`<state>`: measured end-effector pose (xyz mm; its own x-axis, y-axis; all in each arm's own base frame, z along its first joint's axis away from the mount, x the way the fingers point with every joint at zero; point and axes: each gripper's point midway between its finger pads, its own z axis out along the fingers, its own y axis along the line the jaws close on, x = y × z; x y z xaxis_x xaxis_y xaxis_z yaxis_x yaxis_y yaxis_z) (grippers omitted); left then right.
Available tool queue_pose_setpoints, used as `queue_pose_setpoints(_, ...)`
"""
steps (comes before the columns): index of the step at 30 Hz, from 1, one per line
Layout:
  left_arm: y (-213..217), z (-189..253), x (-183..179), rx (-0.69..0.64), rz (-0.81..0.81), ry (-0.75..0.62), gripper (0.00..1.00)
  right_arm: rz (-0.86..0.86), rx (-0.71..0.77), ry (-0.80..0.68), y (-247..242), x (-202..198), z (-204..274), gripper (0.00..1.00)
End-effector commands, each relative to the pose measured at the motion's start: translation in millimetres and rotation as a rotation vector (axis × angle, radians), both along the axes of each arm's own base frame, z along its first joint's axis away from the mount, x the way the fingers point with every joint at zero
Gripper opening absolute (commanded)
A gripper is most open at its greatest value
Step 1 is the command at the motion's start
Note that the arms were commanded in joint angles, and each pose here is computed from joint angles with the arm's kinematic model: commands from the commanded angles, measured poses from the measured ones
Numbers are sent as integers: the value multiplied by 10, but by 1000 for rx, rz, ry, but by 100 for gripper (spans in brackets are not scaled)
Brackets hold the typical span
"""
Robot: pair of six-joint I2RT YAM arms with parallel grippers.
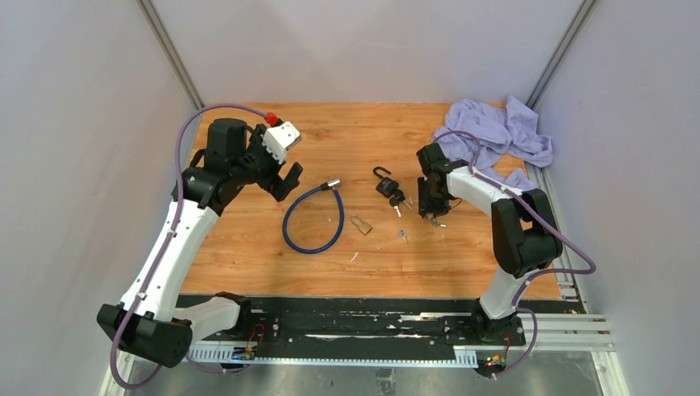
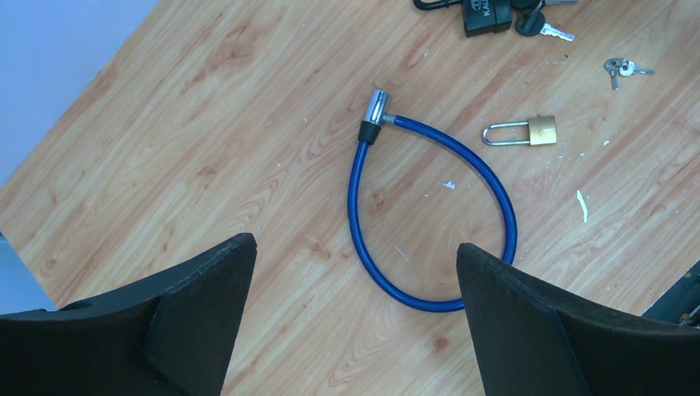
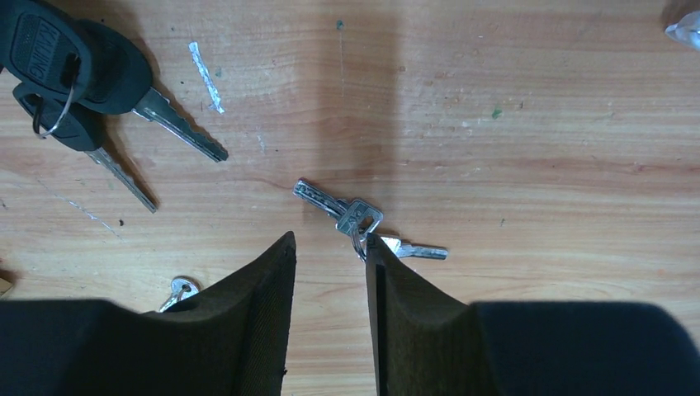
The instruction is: Unlock with the key
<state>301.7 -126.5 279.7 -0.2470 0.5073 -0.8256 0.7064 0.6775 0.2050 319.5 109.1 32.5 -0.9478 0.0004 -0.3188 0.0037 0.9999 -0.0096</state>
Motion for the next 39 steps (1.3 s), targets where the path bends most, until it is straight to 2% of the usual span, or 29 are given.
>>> queue_pose_setpoints(1, -1, 137, -29, -14, -13, -38, 95, -7, -5, 18, -64, -13, -69, 34)
queue_pose_setpoints(12, -3, 142, -45, -18, -16, -38, 95, -14, 3, 32, -125, -134, -116, 27)
queue_pose_setpoints(21, 5, 145, -58, -16, -13, -39, 96, -2, 28, 35, -79, -125, -101, 1)
queue_pose_setpoints(27, 5, 113, -100, -8, -27, -26, 97, 22, 80, 29, 20, -113, -24, 1)
queue_pose_setpoints(31, -69, 59, -218, -18, -93, 9, 98, 52, 150, 16, 143, -115, 117, 1)
queue_pose_setpoints(39, -236, -104, -587, -33, -306, 49, 98, 143, 416, 10, 626, -279, 555, 1)
